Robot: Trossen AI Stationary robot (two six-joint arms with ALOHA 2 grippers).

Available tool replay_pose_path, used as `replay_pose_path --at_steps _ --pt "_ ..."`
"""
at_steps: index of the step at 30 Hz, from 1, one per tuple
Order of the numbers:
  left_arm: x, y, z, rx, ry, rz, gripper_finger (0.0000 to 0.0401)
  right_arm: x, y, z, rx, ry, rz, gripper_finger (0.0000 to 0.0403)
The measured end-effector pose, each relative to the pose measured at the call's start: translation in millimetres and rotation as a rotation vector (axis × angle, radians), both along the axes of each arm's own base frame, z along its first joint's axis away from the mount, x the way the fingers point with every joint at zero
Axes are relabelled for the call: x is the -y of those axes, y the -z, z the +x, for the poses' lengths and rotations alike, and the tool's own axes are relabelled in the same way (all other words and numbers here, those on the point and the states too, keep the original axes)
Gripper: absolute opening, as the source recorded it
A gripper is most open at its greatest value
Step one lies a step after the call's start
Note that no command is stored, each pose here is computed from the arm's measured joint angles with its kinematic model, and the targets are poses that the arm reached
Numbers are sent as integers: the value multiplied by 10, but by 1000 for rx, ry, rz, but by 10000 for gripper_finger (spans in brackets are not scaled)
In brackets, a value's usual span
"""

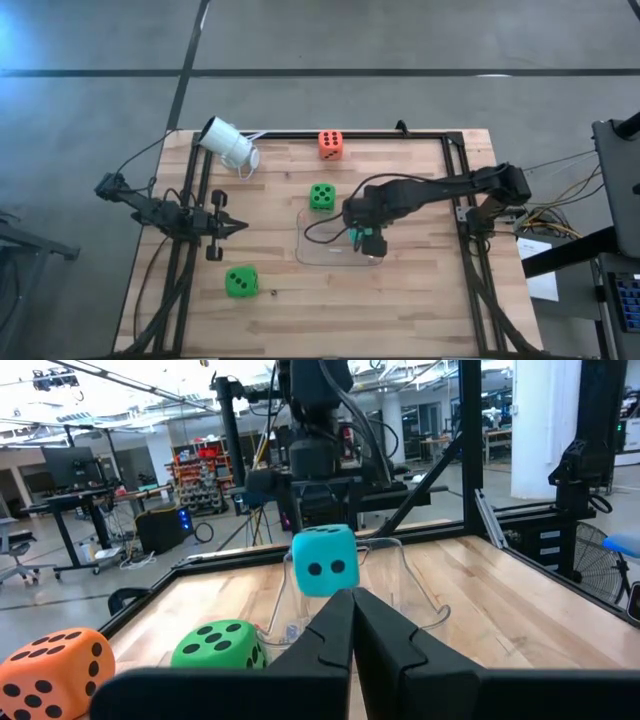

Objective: Pick & Place Dice
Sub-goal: Put the large light blue die into the transparent bin

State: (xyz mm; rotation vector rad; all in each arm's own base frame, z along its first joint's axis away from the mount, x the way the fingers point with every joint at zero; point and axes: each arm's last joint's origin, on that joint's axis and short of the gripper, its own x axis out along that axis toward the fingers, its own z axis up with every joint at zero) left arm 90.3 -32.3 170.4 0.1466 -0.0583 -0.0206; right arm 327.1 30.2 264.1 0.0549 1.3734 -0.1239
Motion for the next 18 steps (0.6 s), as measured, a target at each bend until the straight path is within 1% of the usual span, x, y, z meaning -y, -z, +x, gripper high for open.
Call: replay_pose_path --at_steps 8,18 --pt "0 0 0 0 0 0 10 6 79 41 -20 -2 -35 308" --pt "0 0 0 0 0 0 10 -7 326 148 -96 -12 -38 308"
